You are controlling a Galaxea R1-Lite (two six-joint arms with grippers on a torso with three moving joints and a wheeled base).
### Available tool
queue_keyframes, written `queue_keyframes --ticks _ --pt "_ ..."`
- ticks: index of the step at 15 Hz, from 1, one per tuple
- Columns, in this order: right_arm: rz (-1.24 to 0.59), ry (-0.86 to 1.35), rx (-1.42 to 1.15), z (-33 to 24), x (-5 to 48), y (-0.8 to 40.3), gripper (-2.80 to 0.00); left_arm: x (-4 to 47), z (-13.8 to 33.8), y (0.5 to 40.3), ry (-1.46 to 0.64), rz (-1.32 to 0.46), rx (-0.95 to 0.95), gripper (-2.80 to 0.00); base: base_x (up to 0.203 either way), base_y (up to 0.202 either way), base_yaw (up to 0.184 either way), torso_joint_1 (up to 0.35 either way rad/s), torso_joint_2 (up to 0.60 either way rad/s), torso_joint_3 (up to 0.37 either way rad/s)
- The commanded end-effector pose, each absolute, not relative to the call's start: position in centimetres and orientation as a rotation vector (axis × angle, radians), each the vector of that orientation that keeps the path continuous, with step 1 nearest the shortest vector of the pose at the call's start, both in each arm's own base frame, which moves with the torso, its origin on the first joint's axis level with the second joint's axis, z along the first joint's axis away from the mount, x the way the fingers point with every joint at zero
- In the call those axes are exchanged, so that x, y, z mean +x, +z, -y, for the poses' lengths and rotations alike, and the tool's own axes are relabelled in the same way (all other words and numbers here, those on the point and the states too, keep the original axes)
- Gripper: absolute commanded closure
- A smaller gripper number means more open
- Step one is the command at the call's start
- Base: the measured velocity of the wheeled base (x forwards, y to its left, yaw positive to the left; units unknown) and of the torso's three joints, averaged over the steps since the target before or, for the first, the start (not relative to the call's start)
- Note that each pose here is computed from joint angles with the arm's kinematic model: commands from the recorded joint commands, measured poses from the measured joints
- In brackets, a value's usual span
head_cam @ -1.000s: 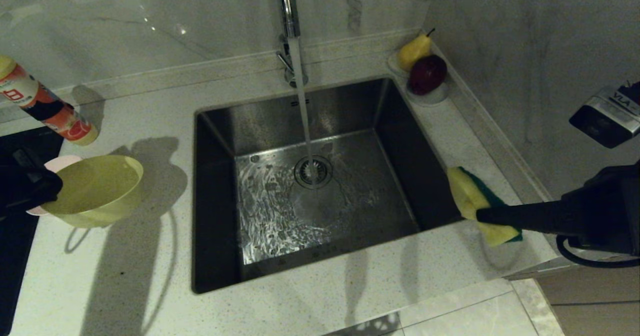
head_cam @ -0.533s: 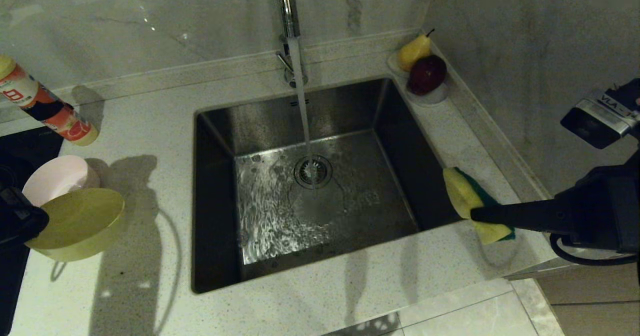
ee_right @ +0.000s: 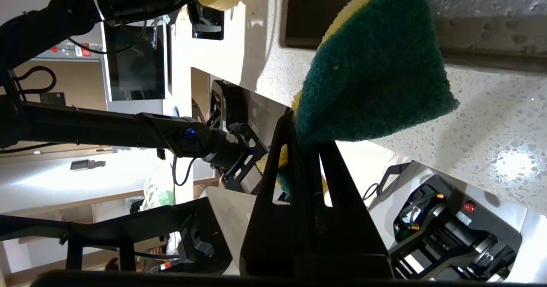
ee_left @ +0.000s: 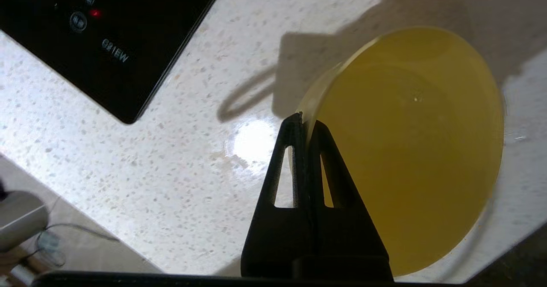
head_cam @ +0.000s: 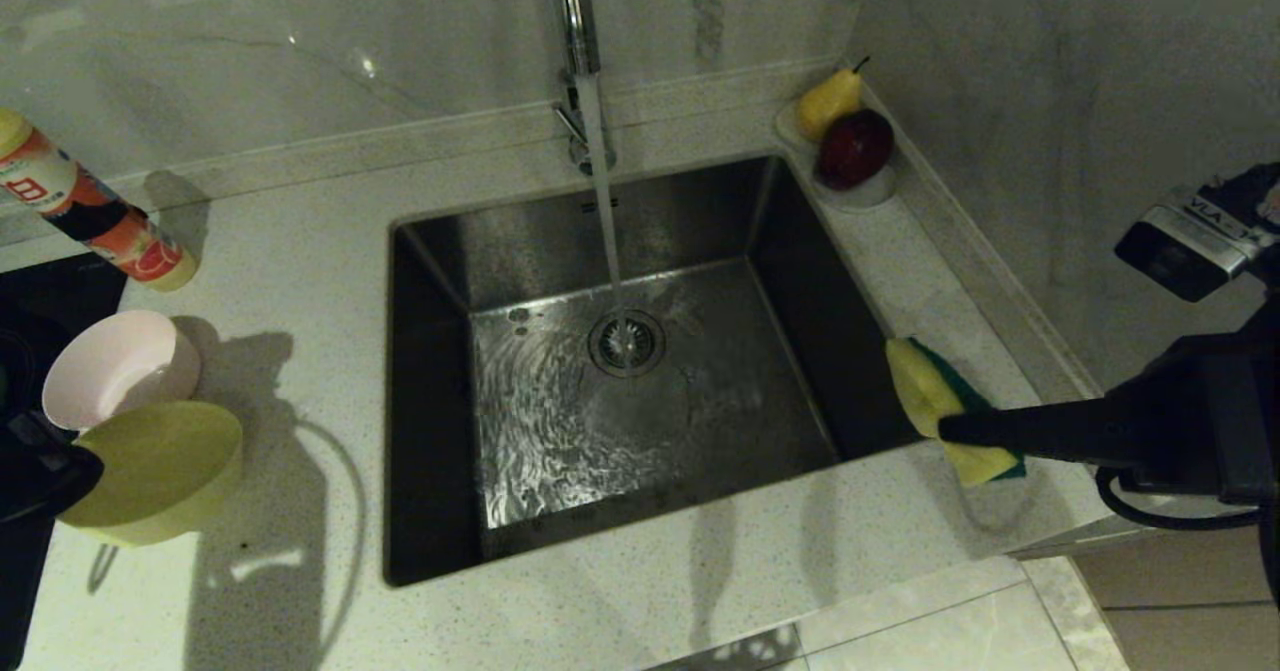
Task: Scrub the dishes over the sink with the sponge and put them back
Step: Place the bowl on the table, then put down the sponge
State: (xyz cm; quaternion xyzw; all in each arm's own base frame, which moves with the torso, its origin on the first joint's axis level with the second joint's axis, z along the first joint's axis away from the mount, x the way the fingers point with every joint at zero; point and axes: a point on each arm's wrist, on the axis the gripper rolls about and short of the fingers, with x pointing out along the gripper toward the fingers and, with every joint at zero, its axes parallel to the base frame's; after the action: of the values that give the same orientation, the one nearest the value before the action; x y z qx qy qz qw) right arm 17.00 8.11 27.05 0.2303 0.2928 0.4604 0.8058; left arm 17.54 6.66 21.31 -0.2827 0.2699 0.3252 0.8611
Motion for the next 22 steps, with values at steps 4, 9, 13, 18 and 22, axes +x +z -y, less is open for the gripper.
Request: queue_keyframes --ticks 4,9,13,18,22 --pt "-0.640 0.992 0.497 -8.1 17.0 26.8 0.00 17.8 -6.8 20.8 0.673 -0.522 -0.584 -2.80 0.000 0.000 0.000 0.000 0.00 0.000" --pt "-0.633 0.982 0.499 -7.9 16.7 26.8 0.00 17.8 -6.8 21.9 0.648 -0.469 -0.603 -2.80 0.000 0.000 0.000 0.000 0.00 0.000" --pt "-0.629 0.982 0.500 -7.8 16.5 26.8 0.00 17.9 -6.5 27.8 0.499 -0.319 -0.487 -2.80 0.000 0.000 0.000 0.000 0.00 0.000" --pt "-0.642 0.973 0.504 -7.8 16.7 26.7 0.00 21.5 -5.9 31.9 0.333 -0.218 -0.189 0.00 0.000 0.000 0.000 0.000 0.00 0.000" --pt "-0.630 0.970 0.503 -7.6 16.2 26.9 0.00 22.8 -3.8 32.3 0.091 -0.059 -0.063 0.00 0.000 0.000 0.000 0.000 0.00 0.000"
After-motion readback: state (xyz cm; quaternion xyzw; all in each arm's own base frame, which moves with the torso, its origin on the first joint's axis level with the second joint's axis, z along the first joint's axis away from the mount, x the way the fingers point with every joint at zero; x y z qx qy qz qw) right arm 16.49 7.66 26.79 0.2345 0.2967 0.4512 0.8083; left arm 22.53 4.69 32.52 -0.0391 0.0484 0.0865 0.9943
